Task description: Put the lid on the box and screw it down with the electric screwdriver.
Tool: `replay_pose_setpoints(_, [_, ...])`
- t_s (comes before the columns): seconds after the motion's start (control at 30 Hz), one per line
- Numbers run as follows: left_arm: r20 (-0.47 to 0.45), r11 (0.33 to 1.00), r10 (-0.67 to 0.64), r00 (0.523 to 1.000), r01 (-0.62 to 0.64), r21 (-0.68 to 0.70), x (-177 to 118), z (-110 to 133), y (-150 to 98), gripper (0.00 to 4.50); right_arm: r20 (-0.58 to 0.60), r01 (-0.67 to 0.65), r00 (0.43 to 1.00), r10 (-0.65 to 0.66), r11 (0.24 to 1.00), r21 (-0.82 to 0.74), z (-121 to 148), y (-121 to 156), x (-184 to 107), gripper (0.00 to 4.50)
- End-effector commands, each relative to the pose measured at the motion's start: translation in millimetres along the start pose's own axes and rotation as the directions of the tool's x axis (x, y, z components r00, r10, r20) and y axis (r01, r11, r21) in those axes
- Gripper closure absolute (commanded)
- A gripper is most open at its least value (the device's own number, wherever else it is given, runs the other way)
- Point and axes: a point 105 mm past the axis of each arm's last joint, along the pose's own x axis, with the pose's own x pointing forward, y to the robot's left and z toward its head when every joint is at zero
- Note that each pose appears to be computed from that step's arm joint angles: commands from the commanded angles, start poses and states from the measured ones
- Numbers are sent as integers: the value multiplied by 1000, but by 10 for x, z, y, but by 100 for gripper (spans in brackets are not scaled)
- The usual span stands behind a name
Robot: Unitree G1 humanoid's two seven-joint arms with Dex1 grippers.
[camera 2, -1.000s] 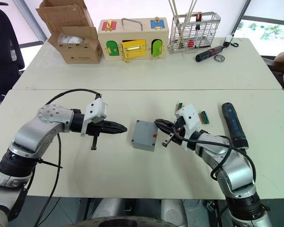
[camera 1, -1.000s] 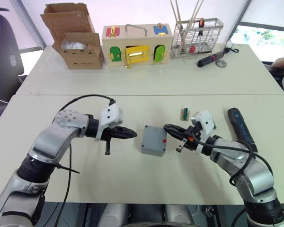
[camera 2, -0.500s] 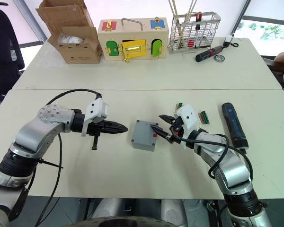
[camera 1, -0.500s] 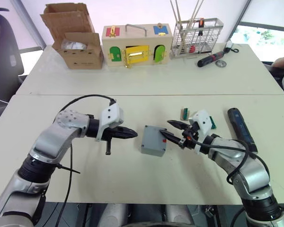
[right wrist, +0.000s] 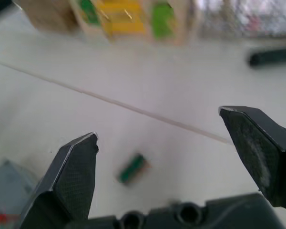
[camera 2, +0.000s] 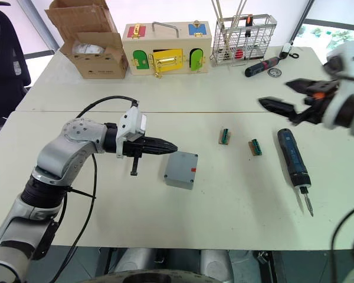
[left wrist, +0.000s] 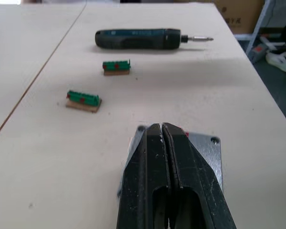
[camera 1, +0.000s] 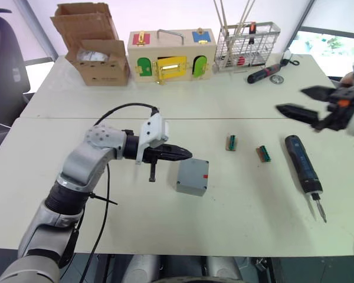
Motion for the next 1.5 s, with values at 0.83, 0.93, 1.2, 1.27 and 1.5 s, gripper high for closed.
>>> replay_pose_setpoints(0.83, [88,995,95,992,-97,15,240,84,-274,450,-712,76,686,152,957,278,-1487,-350,208,1])
replay_pose_setpoints(0.93, [85,995,100,991,-101,11,261,75,-262,450,-728,74,669,150,961,266,-1543,-338,258,1])
replay_pose_setpoints(1.2, [77,993,119,990,-120,-1,256,43,-246,450,-762,55,632,142,972,227,-1655,-334,274,196])
replay_pose_setpoints(1.27, [77,993,122,990,-122,-1,257,43,-242,450,-767,44,623,154,972,231,-1687,-307,262,245])
replay_pose_setpoints(1.5, [79,992,124,989,-124,0,263,46,-229,450,-777,22,606,170,973,230,-1766,-245,232,251])
